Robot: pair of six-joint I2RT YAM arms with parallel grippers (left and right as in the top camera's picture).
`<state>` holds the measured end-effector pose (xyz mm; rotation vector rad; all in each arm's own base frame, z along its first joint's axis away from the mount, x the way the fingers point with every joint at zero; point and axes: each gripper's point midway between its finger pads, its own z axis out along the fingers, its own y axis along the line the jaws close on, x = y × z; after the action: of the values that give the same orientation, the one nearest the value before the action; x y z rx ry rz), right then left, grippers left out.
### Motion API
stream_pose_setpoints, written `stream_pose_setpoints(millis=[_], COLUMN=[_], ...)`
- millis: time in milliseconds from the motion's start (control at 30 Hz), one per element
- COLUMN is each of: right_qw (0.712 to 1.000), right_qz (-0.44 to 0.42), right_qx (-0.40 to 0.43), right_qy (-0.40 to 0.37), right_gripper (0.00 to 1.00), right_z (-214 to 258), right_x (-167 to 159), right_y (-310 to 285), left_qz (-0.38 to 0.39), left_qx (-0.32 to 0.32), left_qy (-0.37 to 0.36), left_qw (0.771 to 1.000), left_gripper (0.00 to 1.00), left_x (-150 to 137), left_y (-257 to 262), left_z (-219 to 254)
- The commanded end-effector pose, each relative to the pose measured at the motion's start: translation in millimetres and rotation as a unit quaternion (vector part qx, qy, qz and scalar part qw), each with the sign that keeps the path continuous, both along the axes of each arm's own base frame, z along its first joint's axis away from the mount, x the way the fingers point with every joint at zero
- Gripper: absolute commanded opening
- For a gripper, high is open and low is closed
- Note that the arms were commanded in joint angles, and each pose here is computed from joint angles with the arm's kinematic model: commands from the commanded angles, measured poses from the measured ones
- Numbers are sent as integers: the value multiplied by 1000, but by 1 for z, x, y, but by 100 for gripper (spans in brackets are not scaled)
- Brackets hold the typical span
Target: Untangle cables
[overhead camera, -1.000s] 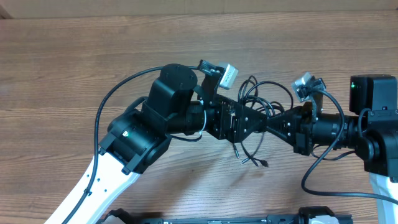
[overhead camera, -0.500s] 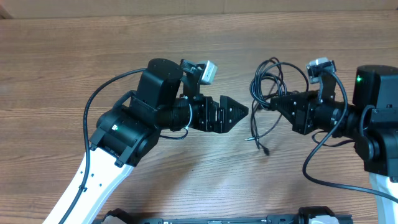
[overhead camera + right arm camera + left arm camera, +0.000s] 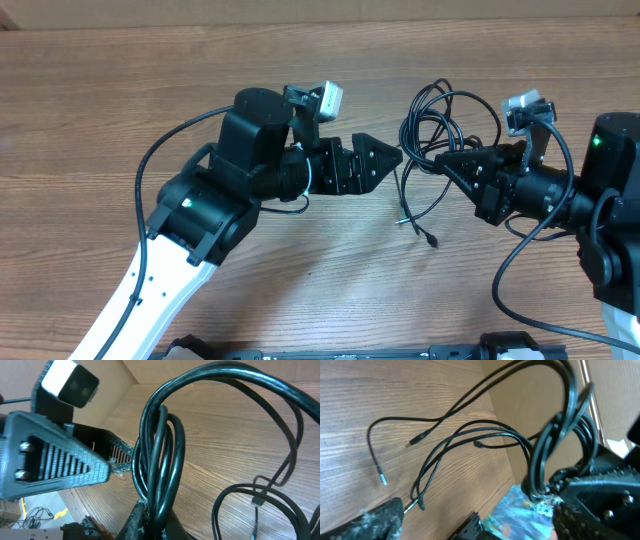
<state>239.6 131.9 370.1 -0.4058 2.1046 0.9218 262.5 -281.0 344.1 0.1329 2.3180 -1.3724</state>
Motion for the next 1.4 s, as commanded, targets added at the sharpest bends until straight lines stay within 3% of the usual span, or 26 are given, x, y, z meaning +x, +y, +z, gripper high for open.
stream_pose_setpoints(millis=[0,633,767,1033,1067,1100,1133,1167,1233,1367], right_qw=[1000,999,999,997,997,997,998,999,999,998], right_qz=[9,36,36,52,51,50,42,27,-19,-28], right_qx=[5,13,13,14,14,13,7,-4,-43,-61], right_qy=[-19,-27,-30,-54,-54,-53,-50,-41,-2,15], right_gripper=[4,4,4,4,4,4,4,4,4,4], right_z=[9,12,13,21,21,20,18,13,-9,-19], right_x=[-5,-11,-12,-21,-21,-21,-20,-17,-15,-18], right_y=[2,8,8,10,10,10,8,4,-11,-17], left_qz=[6,8,30,27,27,23,-4,-30,-109,-132], left_qx=[-11,-18,-4,7,7,9,14,16,28,50], left_qy=[14,9,8,17,17,11,-19,-46,-176,-315], left_qw=[1000,1000,1000,999,999,1000,1000,998,978,938], left_gripper=[89,85,61,52,49,38,27,25,35,47], left_x=[6,16,25,27,27,26,23,19,3,-13], left_y=[-6,-16,-13,-15,-15,-15,-17,-20,-20,-6], left_z=[2,0,-7,-17,-17,-17,-15,-12,8,40])
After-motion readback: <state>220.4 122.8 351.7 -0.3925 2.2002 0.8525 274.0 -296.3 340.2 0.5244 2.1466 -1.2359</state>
